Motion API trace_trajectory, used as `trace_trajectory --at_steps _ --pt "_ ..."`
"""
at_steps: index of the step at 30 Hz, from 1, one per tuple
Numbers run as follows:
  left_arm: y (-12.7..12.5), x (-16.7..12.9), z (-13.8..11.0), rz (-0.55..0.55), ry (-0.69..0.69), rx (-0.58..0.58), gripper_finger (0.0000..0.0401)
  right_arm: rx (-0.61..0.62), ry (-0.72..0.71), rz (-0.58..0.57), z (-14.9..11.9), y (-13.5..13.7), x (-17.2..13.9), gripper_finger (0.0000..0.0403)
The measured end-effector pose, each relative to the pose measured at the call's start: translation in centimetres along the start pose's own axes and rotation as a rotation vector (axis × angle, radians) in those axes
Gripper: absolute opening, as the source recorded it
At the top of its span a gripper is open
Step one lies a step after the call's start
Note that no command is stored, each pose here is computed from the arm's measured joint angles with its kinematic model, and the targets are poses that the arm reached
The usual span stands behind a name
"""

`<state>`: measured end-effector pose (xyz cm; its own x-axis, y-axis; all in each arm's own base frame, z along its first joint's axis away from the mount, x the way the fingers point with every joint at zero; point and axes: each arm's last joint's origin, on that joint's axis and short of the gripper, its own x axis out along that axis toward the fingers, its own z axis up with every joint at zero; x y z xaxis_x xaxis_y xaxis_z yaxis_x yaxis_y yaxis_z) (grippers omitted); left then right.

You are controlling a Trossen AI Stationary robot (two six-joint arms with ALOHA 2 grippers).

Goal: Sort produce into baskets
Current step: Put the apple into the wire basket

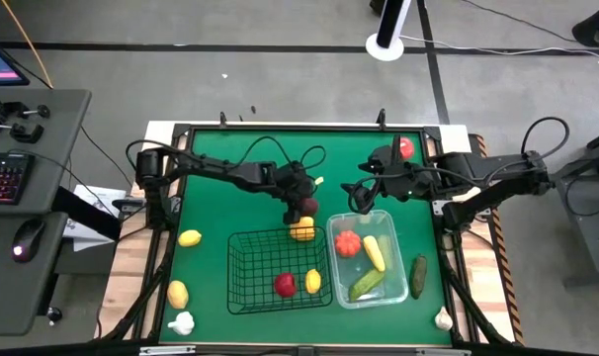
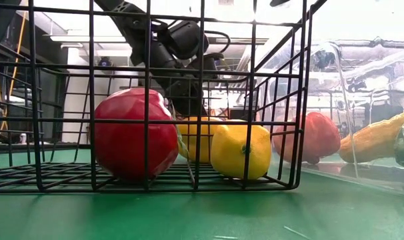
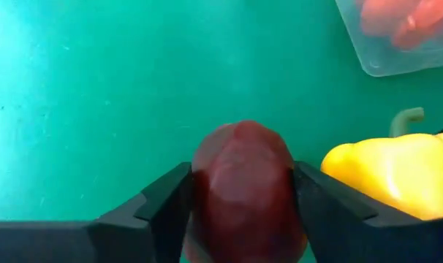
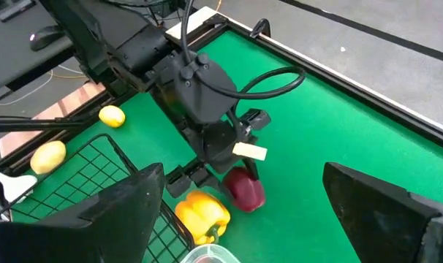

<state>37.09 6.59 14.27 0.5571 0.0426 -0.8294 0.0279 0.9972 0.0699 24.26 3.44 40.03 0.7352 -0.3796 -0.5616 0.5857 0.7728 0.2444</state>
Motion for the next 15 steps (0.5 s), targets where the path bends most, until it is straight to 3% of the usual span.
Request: trace_trajectory --at_steps 5,8,10,15 --pt "0.5 -1.5 0.4 0.061 -0.023 -0.014 0.0116 0.0 0.0 -0.001 0.0 0.0 0.0 0.0365" --pt "1.0 -3.3 0.5 0.097 -0.025 -0.009 0.0103 0.0 0.0 -0.001 0.0 0.0 0.0 0.0365" --pt "1.6 -5.0 0.8 0.128 -0.055 0.007 0.0067 0.0 -0.001 -0.001 0.0 0.0 0.0 0.0365" --pt "2.6 -10.7 1.4 0.22 -0.125 0.004 0.0043 -0.008 -0.002 -0.003 0.0 0.0 0.0 0.0365"
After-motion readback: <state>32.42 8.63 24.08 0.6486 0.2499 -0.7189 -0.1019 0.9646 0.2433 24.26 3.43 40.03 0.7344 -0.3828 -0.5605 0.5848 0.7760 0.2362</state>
